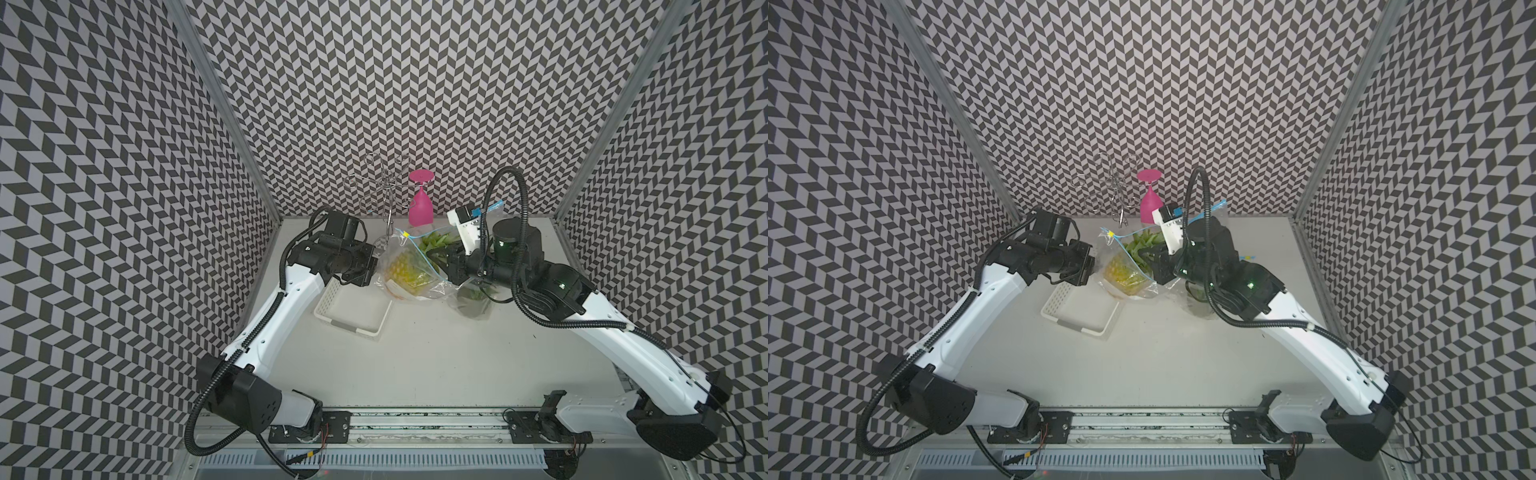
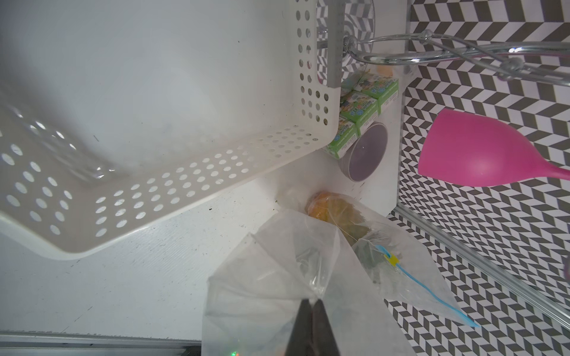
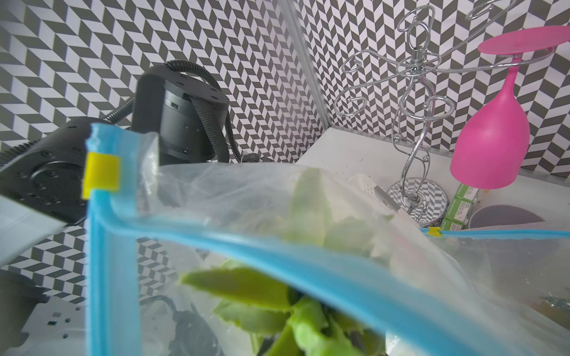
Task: Open the zip-top bag and take out the pineapple
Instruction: Pick up the pineapple from the zipper food storage bag, then place the pineapple in the basket, then place the zipper food storage bag at the center of the board, then move the zipper food storage bag to the center of the board.
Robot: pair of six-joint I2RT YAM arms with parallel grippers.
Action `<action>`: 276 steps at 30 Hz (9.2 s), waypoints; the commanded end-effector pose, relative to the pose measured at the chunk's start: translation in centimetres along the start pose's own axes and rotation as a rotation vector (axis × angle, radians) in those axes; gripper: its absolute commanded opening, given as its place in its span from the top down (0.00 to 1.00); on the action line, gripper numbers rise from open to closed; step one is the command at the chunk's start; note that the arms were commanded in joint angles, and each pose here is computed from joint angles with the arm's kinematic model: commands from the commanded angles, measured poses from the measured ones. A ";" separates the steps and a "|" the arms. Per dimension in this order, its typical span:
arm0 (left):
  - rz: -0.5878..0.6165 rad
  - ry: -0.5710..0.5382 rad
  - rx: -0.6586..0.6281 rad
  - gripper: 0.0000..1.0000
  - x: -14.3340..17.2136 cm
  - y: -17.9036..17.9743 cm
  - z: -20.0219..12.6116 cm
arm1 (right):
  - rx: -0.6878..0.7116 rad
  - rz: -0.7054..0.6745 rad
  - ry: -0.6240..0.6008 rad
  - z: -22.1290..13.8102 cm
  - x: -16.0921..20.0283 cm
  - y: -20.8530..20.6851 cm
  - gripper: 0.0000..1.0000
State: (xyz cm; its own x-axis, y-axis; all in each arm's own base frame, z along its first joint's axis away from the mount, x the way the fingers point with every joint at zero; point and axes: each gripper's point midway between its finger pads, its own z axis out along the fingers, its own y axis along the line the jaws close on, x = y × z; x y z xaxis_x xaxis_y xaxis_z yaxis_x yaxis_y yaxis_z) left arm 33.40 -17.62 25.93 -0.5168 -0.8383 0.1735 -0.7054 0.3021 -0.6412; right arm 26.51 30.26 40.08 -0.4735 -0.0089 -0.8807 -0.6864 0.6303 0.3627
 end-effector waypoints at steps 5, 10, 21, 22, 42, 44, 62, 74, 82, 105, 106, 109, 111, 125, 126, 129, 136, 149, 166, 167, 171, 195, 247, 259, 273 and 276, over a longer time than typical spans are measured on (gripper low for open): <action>0.044 -0.160 -0.070 1.00 -3.2 0.9 0.5 | -0.132 -0.035 -0.253 -5.2 -7.9 4.4 1.00; 0.068 -0.214 -0.095 1.00 -4.5 0.9 0.6 | -0.116 -0.039 -0.273 -6.3 -8.5 4.5 1.00; 0.155 -0.370 -0.124 1.00 -7.1 0.5 -0.7 | -0.044 -0.041 -0.435 -9.9 -14.1 4.4 1.00; 0.162 -0.385 -0.132 1.00 -7.4 0.6 -0.6 | -0.053 -0.036 -0.449 -10.3 -14.7 4.7 1.00; 0.230 -0.610 -0.082 1.00 -11.4 -3.7 -3.1 | -0.128 0.008 -0.583 -16.3 -17.1 6.0 1.00; 0.246 -0.599 -0.050 1.00 -11.0 -4.7 -2.9 | -0.145 0.021 -0.545 -15.2 -16.3 5.9 1.00; 0.512 -0.830 -0.314 1.00 -10.8 -2.4 -0.2 | -0.093 -0.003 -0.518 -12.0 -16.4 4.7 1.00; 0.407 -0.870 -0.289 1.00 -14.8 -2.7 -2.7 | -0.082 0.003 -0.488 -13.7 -14.9 4.0 1.00; 0.376 -0.924 -0.127 1.00 -13.9 -6.5 -7.8 | 0.054 0.010 -0.436 -12.7 -11.7 0.7 1.00; 0.551 -1.117 -0.020 1.00 -6.5 -5.9 -19.2 | 0.099 -0.199 -0.346 10.1 -4.3 1.1 1.00; 0.556 -1.114 -0.024 1.00 -6.5 -5.5 -19.4 | 0.094 -0.203 -0.357 10.9 -3.6 1.2 1.00; 0.562 -1.106 -0.035 1.00 -6.4 -4.4 -20.0 | 0.107 -0.188 -0.399 12.7 -1.7 0.3 1.00; 0.566 -1.097 -0.042 1.00 -6.4 -3.7 -20.2 | 0.119 -0.175 -0.410 13.8 -0.7 -0.5 1.00; 0.600 -1.044 -0.049 1.00 -6.2 -2.0 -20.5 | 0.258 -0.167 -0.334 22.7 4.0 -4.7 1.00; 0.602 -1.039 -0.048 1.00 -6.2 -2.0 -20.4 | 0.267 -0.171 -0.334 23.0 4.1 -4.9 1.00; 0.607 -1.031 -0.051 1.00 -6.1 -1.8 -20.2 | 0.305 -0.181 -0.320 24.2 4.3 -5.8 1.00; 0.615 -1.015 -0.049 1.00 -6.0 -1.6 -19.8 | 0.342 -0.199 -0.243 27.0 5.8 -6.9 0.85; 0.671 -0.999 -0.043 1.00 -5.7 -3.2 -17.5 | 0.268 -0.174 -0.318 21.5 0.8 -3.9 0.27; 0.735 -0.880 0.030 1.00 -4.1 -8.6 -13.2 | -0.198 -0.355 -0.266 3.6 -0.2 5.8 0.20; 0.736 -0.873 0.037 1.00 -4.0 -8.9 -13.0 | -0.216 -0.360 -0.218 3.8 0.9 6.0 0.19; 0.745 -0.853 0.046 1.00 -3.6 -9.6 -12.5 | -0.222 -0.375 -0.090 4.7 3.3 6.8 0.14; 0.740 -0.879 0.474 0.31 1.4 -13.8 -22.6 | 0.089 -0.143 -0.325 -0.4 -8.6 0.1 1.00; 0.503 -0.009 0.269 0.44 9.2 -9.2 -0.5 | 0.725 0.112 -0.507 -8.8 -10.2 -23.4 0.41; 0.173 0.312 0.139 0.36 16.3 -7.1 2.4 | 0.706 0.069 -0.286 -12.4 -1.2 -19.3 0.42; 0.140 0.251 0.047 0.30 15.0 -6.6 7.3 | 0.690 0.070 -0.240 -13.7 0.3 -18.1 0.40; 0.143 0.245 0.050 0.43 14.9 -6.2 7.4 | 0.685 0.067 -0.239 -13.8 0.3 -17.9 0.41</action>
State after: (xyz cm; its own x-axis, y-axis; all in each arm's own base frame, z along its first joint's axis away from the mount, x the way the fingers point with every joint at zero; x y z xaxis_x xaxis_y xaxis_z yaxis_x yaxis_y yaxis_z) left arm 33.72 -35.49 26.91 -0.7274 -0.6394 0.2492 -0.5889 0.3953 -0.7049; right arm 31.48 8.21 36.31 -0.3469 0.1718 -0.9220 -0.1018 0.9704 0.2191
